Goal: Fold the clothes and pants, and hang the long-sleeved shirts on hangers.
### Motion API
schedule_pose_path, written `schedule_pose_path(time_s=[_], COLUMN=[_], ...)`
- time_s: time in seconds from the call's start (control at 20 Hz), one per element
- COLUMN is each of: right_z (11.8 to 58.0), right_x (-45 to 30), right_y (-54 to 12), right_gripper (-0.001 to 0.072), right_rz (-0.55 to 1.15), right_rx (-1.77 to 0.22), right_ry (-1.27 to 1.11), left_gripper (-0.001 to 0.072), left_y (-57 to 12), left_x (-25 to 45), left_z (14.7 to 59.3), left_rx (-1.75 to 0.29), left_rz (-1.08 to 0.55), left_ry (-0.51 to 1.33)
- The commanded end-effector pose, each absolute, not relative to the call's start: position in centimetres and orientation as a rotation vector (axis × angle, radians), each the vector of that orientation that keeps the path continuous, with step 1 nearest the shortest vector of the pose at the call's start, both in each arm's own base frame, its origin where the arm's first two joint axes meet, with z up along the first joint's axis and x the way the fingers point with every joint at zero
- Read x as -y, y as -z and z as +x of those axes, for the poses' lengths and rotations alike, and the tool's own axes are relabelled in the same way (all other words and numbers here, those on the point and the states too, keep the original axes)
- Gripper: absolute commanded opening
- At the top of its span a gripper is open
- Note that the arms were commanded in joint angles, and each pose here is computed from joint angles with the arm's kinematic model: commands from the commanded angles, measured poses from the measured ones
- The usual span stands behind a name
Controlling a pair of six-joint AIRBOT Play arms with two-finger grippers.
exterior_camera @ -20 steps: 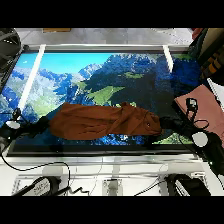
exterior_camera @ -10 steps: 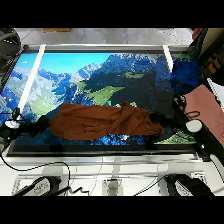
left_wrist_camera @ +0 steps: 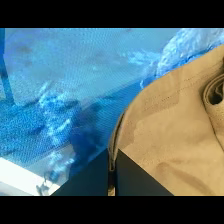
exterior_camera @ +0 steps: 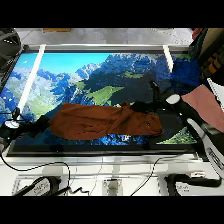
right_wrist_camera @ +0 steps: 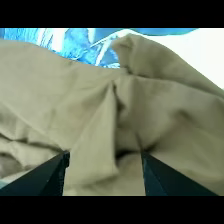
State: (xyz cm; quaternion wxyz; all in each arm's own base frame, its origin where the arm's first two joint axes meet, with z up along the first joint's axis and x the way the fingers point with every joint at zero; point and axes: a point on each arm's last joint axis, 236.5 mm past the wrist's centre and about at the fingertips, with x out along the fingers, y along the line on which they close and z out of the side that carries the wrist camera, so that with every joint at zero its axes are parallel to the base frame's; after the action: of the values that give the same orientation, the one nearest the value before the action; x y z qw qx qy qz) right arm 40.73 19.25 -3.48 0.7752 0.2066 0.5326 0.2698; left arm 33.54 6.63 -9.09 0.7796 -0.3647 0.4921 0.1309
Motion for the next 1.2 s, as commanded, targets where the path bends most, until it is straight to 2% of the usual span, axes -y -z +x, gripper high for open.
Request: schedule_pose_path(time_s=[0.0,0.3,0.4,0.8,0.95,1.0,1.05,1.15], right_z=[40.3,39.0,38.7,40.5,40.3,40.2,40.2,40.3], right_x=[-21.4,-19.4,-19.3,-21.9,-22.4,-22.4,-22.4,-22.4], right_y=[4.5,7.4,7.7,7.8,7.8,7.8,7.8,7.5], right_gripper=[0.0519,0.0512,0.0469,0.0468,0.0440,0.0397,0.0302,0.0169], right_rz=[0.442,0.340,0.326,0.203,0.179,0.177,0.176,0.171], right_rx=[-1.272,-1.409,-1.424,-1.287,-1.281,-1.282,-1.281,-1.272], right_ry=[-0.705,-0.648,-0.652,-0.681,-0.706,-0.708,-0.708,-0.713], left_gripper=[0.0014,0.0014,0.0014,0.0014,0.0014,0.0014,0.0014,0.0014], left_y=[9.1,9.1,9.1,9.1,9.1,9.1,9.1,9.1], left_x=[-6.7,-6.7,-6.7,-6.7,-6.7,-6.7,-6.7,-6.7], left_z=[33.6,33.6,33.6,33.6,33.5,33.5,33.5,33.5], left_rx=[-1.062,-1.062,-1.062,-1.062,-1.063,-1.063,-1.063,-1.063], left_rz=[-0.784,-0.785,-0.785,-0.785,-0.782,-0.782,-0.781,-0.782], left_ry=[-0.281,-0.281,-0.281,-0.281,-0.282,-0.281,-0.282,-0.281])
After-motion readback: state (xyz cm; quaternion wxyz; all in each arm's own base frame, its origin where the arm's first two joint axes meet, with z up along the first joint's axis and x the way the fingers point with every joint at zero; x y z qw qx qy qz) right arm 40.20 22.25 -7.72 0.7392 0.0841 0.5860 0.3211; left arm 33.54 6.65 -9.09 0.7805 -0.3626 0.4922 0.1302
